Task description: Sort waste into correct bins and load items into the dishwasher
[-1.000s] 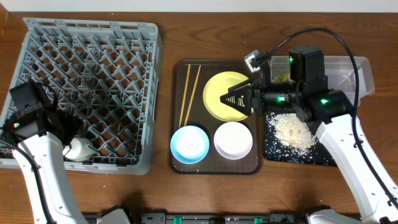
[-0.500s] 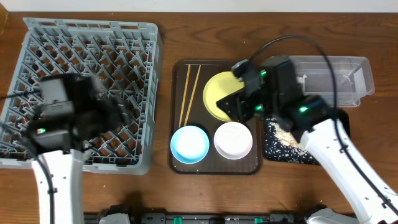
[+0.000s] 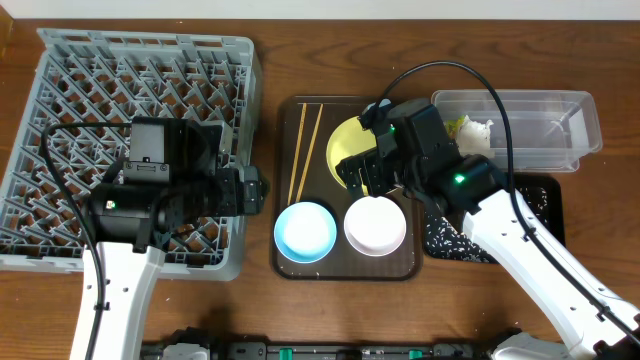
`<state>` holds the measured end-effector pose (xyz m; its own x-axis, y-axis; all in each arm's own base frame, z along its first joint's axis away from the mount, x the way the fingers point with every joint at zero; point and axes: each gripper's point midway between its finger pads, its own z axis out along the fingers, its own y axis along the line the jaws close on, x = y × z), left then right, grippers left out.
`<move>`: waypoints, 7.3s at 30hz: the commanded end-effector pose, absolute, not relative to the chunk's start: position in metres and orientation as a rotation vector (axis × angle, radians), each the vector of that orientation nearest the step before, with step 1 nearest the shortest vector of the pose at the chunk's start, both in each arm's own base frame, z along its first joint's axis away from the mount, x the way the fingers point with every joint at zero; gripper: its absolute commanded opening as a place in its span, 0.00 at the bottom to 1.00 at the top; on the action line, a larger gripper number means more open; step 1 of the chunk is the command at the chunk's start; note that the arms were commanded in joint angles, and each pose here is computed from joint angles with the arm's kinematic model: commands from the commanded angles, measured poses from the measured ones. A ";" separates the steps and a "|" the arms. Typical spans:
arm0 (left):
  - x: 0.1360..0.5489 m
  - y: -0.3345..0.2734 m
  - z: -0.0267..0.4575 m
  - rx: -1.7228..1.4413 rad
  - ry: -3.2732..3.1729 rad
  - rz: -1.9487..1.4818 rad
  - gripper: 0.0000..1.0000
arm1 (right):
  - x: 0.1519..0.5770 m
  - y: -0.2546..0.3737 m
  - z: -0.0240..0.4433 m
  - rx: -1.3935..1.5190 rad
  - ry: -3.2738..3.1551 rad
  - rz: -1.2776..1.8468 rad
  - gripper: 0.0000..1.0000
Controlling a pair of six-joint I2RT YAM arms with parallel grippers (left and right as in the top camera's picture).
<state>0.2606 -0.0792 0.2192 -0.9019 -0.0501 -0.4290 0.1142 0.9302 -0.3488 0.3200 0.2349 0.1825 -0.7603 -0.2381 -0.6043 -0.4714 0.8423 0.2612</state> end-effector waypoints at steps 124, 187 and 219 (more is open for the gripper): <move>0.388 -0.166 0.006 0.176 2.804 -0.102 0.46 | 0.245 0.030 0.157 -0.090 1.640 0.068 0.99; 0.356 -0.173 -0.014 0.553 2.904 -0.027 0.08 | 0.245 0.030 0.157 -0.090 1.640 0.068 0.99; 0.364 -0.022 0.114 0.112 2.829 0.101 0.09 | 0.245 0.030 0.157 -0.090 1.640 0.068 0.99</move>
<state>0.3678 -0.0220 0.1285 -0.9361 0.0431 -0.3491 0.0207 0.9975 0.0676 0.2444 0.0327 0.1585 -0.0697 -0.0072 -0.9975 -0.1087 0.9941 0.0004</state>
